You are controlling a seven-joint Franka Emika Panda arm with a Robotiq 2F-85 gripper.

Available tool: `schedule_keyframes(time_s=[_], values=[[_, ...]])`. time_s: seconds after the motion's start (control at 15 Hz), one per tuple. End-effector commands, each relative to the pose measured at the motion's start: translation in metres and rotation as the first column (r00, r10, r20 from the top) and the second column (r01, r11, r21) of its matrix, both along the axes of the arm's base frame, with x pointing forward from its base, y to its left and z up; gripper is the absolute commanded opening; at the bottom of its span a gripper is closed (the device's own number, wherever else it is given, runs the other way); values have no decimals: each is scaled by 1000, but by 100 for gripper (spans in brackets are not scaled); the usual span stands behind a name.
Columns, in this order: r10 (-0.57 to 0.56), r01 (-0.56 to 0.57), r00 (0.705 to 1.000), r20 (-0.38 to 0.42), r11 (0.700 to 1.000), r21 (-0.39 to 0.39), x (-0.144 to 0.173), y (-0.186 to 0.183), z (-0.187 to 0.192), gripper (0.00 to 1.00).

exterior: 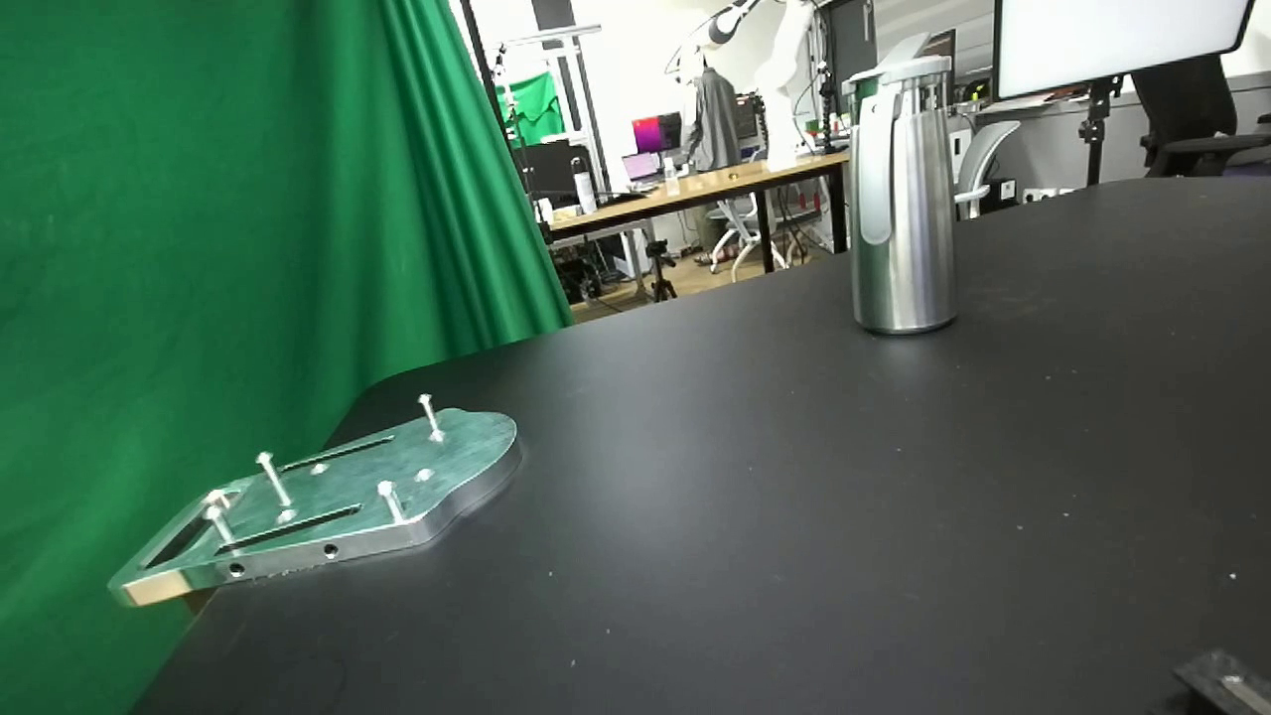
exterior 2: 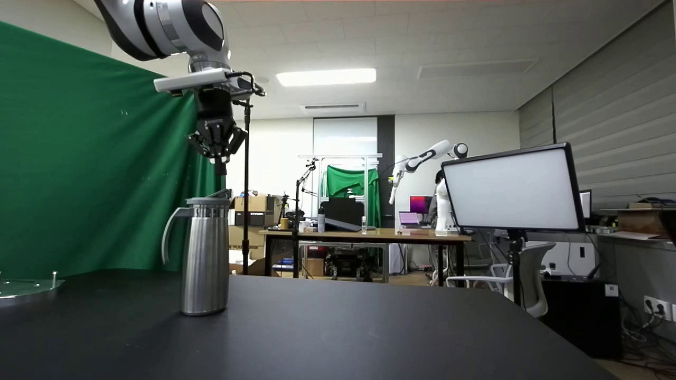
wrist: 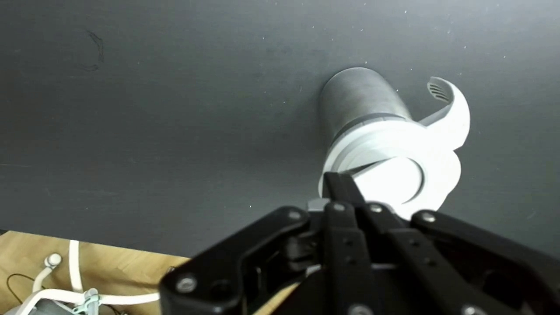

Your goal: Press down the object on top of the flask

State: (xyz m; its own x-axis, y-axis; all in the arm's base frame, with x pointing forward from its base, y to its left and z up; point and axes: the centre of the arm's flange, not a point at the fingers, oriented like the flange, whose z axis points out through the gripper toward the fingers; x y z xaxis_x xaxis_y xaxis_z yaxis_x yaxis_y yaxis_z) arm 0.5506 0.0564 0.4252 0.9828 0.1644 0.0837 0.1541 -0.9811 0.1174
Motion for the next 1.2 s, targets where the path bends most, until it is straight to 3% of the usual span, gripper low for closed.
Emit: schedule_keyframes(time_s=[0.0, 1.13], values=[[-16, 16, 1000, 7, 1000, -9, 6, 1, -9, 0], [-3, 3, 1000, -21, 1000, -11, 20, 4, -54, 0]])
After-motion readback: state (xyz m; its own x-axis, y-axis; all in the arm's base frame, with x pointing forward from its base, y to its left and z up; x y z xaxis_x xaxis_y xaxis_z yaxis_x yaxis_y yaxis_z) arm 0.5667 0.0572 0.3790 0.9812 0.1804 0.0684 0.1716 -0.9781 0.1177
